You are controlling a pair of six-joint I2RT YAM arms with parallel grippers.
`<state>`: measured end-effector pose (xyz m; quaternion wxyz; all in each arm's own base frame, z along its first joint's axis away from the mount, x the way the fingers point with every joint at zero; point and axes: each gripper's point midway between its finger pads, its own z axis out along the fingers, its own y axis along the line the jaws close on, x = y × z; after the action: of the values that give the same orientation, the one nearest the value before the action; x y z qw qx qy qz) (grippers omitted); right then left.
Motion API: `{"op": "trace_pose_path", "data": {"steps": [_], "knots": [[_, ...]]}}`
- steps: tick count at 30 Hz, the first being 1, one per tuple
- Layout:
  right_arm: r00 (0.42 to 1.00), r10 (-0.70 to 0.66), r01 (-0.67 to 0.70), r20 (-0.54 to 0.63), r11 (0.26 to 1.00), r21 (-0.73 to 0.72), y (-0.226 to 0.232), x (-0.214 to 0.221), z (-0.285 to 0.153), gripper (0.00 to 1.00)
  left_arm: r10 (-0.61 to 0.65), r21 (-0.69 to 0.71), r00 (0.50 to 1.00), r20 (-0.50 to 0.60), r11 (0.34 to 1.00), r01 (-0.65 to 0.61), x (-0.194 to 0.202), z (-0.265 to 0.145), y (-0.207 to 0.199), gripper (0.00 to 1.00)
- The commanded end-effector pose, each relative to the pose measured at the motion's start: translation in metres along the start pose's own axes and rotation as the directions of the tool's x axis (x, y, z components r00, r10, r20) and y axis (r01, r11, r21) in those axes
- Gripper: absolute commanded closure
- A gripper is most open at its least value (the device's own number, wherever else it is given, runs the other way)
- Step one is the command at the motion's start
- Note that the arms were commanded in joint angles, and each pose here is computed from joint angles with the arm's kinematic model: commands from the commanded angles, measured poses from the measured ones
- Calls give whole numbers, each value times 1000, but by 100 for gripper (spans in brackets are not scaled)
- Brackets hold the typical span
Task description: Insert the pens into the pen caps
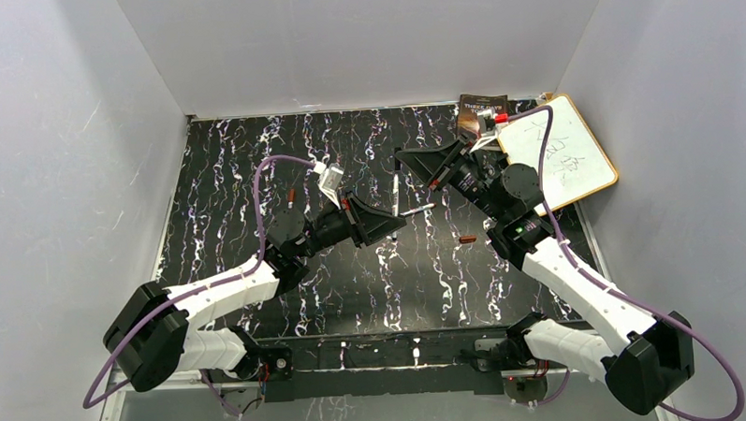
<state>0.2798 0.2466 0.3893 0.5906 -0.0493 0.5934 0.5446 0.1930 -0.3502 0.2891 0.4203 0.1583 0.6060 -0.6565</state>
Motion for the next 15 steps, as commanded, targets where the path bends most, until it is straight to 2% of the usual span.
{"op": "trace_pose_path", "data": {"steps": [1,15], "knots": [[997,-41,45,64,997,-62,24,-26,4,100,51,61,998,40,997,-54,-17,2,-21,100],[998,-31,33,46,998,-48,18,-17,1,100,64,71,997,40,995,-67,-20,5,-25,100]]}}
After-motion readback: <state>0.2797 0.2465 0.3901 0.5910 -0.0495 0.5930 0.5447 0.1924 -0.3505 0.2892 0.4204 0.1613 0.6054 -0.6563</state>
